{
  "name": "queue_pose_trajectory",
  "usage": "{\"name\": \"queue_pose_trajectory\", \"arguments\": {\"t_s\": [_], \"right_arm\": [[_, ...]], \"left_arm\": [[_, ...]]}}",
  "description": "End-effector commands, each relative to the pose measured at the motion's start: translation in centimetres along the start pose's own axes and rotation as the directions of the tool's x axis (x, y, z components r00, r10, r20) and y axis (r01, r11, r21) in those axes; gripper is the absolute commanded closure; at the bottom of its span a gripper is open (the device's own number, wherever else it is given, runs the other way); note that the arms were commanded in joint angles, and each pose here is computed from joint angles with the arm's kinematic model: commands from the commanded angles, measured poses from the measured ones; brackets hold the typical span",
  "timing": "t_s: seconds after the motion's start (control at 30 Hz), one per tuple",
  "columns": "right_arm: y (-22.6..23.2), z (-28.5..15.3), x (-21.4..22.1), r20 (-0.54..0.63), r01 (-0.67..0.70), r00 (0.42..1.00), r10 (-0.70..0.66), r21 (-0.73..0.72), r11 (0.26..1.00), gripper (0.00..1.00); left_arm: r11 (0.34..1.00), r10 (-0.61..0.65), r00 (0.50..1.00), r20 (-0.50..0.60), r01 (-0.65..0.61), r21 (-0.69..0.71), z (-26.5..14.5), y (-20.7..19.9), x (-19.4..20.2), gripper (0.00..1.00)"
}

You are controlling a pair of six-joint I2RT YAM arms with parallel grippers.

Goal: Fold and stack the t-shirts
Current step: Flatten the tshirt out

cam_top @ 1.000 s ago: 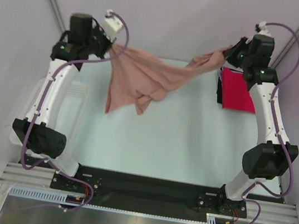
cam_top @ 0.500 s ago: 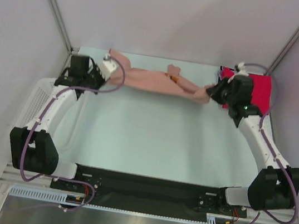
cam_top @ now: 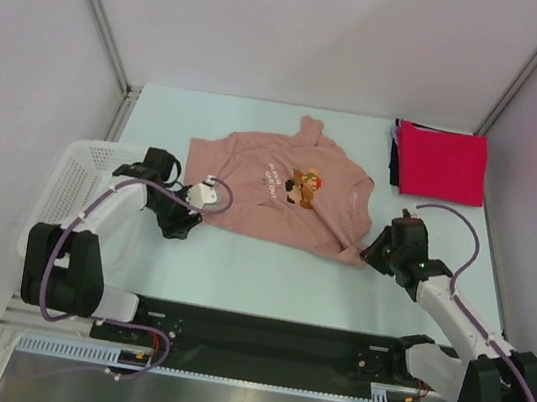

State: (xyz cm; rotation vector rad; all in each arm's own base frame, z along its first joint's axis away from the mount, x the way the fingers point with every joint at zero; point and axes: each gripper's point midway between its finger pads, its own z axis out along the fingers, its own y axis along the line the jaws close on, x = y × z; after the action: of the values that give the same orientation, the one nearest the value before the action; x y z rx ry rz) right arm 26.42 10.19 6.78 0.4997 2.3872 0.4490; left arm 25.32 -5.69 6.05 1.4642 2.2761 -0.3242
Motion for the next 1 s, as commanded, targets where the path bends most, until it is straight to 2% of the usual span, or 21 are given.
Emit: {"name": "queue_pose_trajectory", "arguments": {"t_s": [0.0, 0.03, 0.1, 0.17, 0.2, 0.27, 0.3, 0.37, 0.5, 0.63, 0.77, 0.97], "right_arm": [[-2.3, -1.6, 0.4, 0.032, -0.071, 0.997, 0.068, 0.089, 0.994, 0.74], [-2.5, -2.2, 0.5, 0.042, -0.079, 0.996, 0.076, 0.088, 0.993, 0.72], [-4.1, -2.8, 1.7, 0.018, -0.106, 0.994, 0.105, 0.139, 0.985, 0.66], [-4.9, -3.7, 2.5, 0.011, -0.132, 0.991, 0.131, 0.145, 0.981, 0.61], [-5.1, -4.0, 2.8, 0.010, -0.143, 0.990, 0.143, 0.143, 0.979, 0.54], [-4.2, -4.5, 3.1, 0.009, -0.182, 0.983, 0.182, 0.091, 0.979, 0.49], [-4.3, -4.7, 3.2, 0.009, -0.196, 0.981, 0.196, 0.093, 0.976, 0.45], [-4.3, -5.0, 2.9, 0.031, -0.217, 0.976, 0.215, 0.096, 0.971, 0.43], [-3.7, -5.0, 0.5, 0.097, -0.211, 0.974, 0.203, 0.083, 0.974, 0.37], [-2.7, -4.0, -1.2, 0.097, -0.177, 0.981, 0.169, 0.081, 0.981, 0.34], [-3.2, -2.9, 0.9, -0.007, -0.171, 0.985, 0.173, 0.125, 0.977, 0.34], [-2.9, -3.1, 5.0, -0.073, -0.144, 0.986, 0.153, 0.108, 0.984, 0.34]], "left_arm": [[0.994, 0.080, 0.992, 0.095, -0.087, 0.066, -2.6, -1.2, -3.1, 0.42], [1.000, 0.012, 0.996, 0.092, -0.014, 0.012, -2.7, -0.1, -3.3, 0.42], [0.991, -0.003, 0.992, 0.126, 0.019, -0.132, -2.5, 3.4, -4.4, 0.42], [0.986, -0.044, 0.994, 0.102, 0.060, -0.158, -1.9, 4.2, -4.2, 0.44], [0.993, -0.027, 0.997, 0.073, 0.035, -0.114, -1.1, 3.1, -4.3, 0.45], [0.996, -0.006, 1.000, 0.015, 0.007, -0.085, 0.2, 2.1, -3.5, 0.47], [0.995, 0.031, 0.999, 0.019, -0.029, -0.094, 0.8, 1.8, -4.3, 0.47], [0.994, 0.044, 0.998, 0.033, -0.041, -0.105, 1.4, 1.3, -4.7, 0.47], [0.992, 0.082, 0.991, 0.103, -0.072, -0.099, 2.7, 0.6, -8.0, 0.45], [0.986, 0.116, 0.992, 0.054, -0.108, -0.129, 4.9, 1.0, -8.7, 0.44], [0.984, 0.123, 0.992, -0.040, -0.128, -0.128, 6.8, 1.5, -7.3, 0.44], [0.979, 0.140, 0.987, -0.074, -0.150, -0.137, 7.8, 1.7, -6.4, 0.45]]}}
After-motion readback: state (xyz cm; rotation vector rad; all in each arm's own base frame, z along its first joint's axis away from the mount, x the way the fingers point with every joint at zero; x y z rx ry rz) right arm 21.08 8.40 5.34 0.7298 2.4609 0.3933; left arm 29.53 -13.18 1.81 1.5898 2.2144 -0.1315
